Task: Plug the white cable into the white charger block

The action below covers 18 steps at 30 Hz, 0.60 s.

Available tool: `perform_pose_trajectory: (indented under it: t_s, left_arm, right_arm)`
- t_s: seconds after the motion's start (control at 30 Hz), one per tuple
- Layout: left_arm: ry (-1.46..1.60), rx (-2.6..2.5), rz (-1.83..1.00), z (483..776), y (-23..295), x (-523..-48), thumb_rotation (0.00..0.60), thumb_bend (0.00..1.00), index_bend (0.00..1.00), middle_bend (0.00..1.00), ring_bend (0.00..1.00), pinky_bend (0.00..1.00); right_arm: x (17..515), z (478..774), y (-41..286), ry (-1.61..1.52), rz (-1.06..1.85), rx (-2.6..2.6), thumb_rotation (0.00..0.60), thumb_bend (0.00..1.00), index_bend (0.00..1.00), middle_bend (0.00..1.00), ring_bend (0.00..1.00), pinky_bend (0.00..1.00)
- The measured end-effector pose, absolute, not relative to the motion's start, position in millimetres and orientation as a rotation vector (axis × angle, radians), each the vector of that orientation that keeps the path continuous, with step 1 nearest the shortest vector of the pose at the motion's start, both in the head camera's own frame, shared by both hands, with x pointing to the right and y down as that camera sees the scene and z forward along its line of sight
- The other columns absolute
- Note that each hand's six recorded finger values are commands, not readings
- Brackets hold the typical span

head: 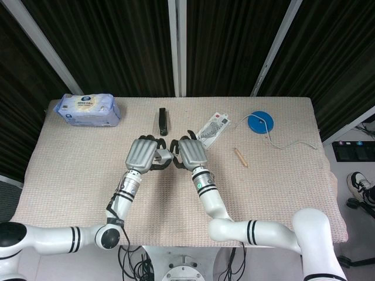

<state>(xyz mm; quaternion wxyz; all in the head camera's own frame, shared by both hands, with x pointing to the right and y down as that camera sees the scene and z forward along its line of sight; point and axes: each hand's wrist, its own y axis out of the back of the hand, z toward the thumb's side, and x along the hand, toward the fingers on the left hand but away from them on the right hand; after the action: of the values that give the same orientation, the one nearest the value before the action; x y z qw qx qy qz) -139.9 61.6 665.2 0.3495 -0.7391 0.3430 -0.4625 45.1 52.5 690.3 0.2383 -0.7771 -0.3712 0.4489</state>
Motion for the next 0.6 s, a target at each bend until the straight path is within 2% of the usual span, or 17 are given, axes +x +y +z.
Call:
perform_pose_trajectory:
  t_s: [0.43, 0.6]
  left_arm:
    - [0.901, -1.925, -1.195, 667.4, 61.8, -140.3, 0.437, 0.37, 0.50, 0.50, 0.30, 0.33]
    - [0.908, -1.926, -1.195, 667.6, 60.9, -141.8, 0.438, 0.37, 0.50, 0.50, 0.30, 0.33]
  right_arm:
    - [40.9, 688.3, 51.9, -1.059, 1.191, -2.156, 0.600, 0.33, 0.62, 0.53, 0.26, 0.06]
    - [42.1, 688.0, 51.9, -1.054, 1.194, -2.154, 0.600, 0.33, 0.56, 0.53, 0.26, 0.06]
